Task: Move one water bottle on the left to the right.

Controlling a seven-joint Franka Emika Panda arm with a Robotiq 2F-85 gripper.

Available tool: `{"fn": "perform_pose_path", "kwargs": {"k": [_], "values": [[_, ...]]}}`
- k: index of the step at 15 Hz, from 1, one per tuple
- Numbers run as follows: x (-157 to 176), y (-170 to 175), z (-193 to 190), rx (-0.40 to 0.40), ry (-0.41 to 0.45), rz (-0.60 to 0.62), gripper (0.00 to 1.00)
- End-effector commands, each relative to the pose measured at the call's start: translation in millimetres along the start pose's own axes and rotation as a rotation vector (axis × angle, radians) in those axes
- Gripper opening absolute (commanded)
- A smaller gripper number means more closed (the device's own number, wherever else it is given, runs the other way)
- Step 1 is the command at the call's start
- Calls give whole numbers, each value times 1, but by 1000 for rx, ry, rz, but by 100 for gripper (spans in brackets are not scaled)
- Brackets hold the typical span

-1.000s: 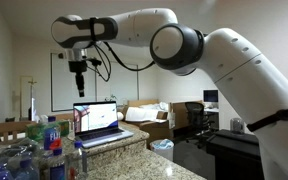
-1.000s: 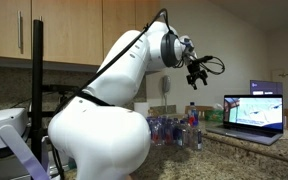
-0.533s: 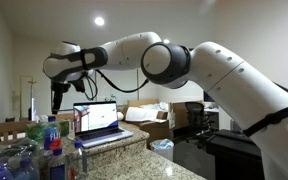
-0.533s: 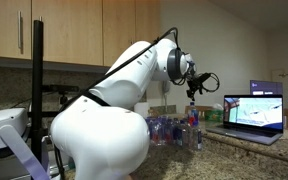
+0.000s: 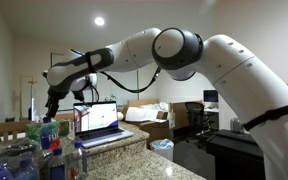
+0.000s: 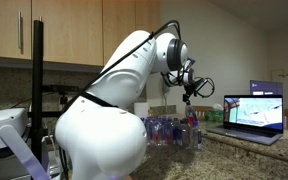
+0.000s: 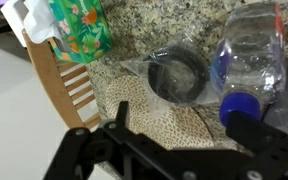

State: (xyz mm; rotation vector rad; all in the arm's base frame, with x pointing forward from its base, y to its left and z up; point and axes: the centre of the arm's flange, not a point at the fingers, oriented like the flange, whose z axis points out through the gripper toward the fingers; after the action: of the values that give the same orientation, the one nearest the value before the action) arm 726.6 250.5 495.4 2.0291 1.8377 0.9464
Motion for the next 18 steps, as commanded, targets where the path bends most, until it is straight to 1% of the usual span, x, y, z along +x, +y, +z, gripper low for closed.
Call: {"fn": "perform_pose_path", "kwargs": {"k": [1,3,4,5,7,8,9,12,14,15,16,18], "values": [[-17,-36,-50,-39,1,1,100],[-20,-27,-75,-75,-7,21,100],[-20,-18,-92,-91,-33,31,100],[-21,-7,-111,-77,-48,34,100],[-16,7,-146,-29,-87,31,100],[-13,11,-161,13,-117,30,100],[-8,12,-171,79,-161,39,100],[-1,-3,-179,223,-272,25,100],[5,-12,-172,257,-333,-1,100],[-2,-12,-179,232,-285,7,100],[1,-15,-177,247,-301,-5,100],[4,-18,-172,256,-308,-13,100]]}}
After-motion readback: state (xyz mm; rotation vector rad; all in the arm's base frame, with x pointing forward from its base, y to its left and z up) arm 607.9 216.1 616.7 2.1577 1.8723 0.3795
